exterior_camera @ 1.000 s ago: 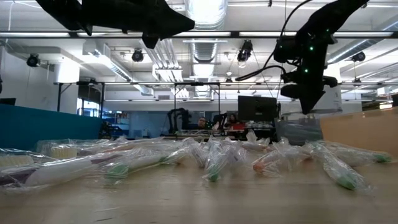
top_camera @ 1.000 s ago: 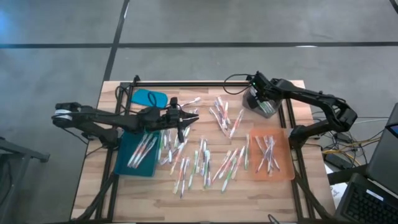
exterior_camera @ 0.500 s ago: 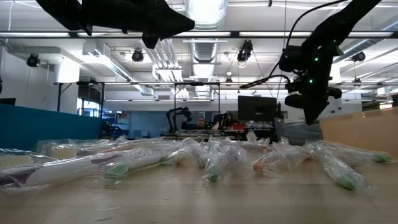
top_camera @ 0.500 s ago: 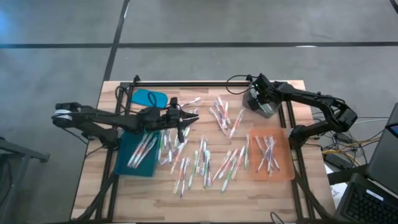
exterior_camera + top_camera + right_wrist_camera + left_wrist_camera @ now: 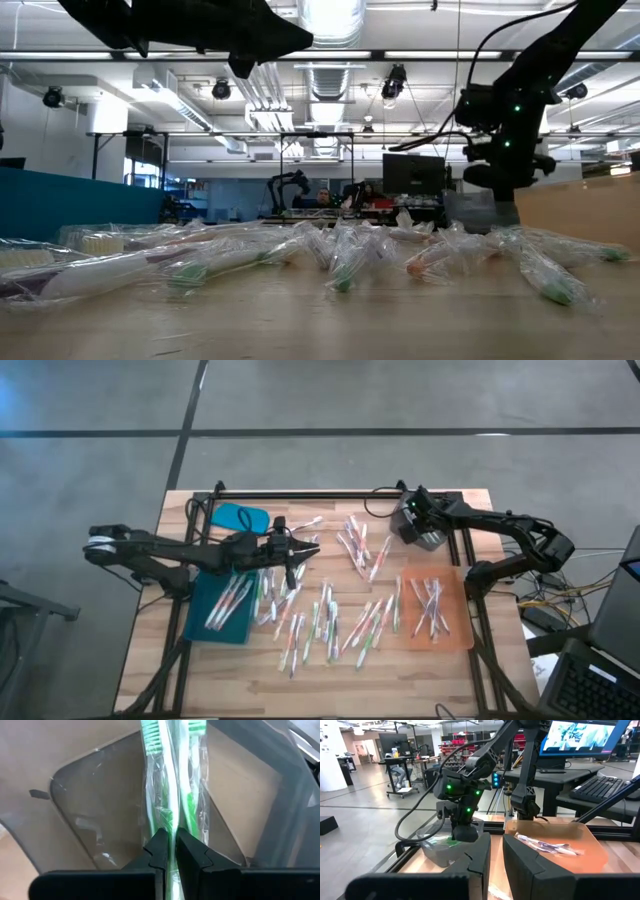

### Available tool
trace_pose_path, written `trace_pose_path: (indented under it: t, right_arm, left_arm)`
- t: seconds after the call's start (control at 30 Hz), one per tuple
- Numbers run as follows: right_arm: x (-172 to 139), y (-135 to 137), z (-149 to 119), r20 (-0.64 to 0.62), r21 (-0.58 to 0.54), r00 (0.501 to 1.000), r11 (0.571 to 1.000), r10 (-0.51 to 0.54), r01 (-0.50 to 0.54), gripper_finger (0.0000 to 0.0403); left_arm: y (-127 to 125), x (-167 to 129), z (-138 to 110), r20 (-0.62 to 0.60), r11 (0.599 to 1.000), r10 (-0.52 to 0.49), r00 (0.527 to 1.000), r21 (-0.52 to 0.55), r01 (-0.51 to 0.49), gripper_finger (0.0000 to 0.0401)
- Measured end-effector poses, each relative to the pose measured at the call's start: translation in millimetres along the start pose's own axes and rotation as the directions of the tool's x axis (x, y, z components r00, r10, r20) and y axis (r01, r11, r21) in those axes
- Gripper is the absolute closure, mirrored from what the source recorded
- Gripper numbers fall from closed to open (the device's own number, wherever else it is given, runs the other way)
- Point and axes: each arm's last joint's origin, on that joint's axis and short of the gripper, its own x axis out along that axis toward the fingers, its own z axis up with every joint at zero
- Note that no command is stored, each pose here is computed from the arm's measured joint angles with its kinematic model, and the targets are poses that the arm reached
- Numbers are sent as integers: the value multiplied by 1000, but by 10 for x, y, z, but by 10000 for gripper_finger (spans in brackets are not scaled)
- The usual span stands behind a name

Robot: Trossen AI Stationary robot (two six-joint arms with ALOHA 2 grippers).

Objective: Pick & Place Toothbrushes
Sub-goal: Put the green toothbrush into the black bin, then put the orange toothbrush into the blue bin

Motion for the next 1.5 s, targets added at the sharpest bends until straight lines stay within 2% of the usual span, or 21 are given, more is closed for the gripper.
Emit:
trace_pose_path:
  t: [0.33, 0.93, 1.17, 1.5]
  right_arm:
    - [20, -4, -7, 12, 15, 1000, 1000, 1, -1, 378]
    - [14, -3, 5, 17, 17, 1000, 1000, 3, -3, 277]
    - [-92, -7, 151, 38, 19, 999, 1000, 16, -17, 254]
    - [-400, -59, 391, 10, -11, 1000, 1000, 12, -12, 245]
  left_arm:
    - [0, 0, 0, 0, 1000, 0, 1000, 0, 0, 346]
    - [1, 1, -1, -1, 1000, 0, 1000, 4, 0, 346]
    - [2, 1, -2, -1, 1000, 1, 1000, 10, -1, 346]
    - [1, 0, -12, -11, 1000, 0, 1000, 11, 0, 346]
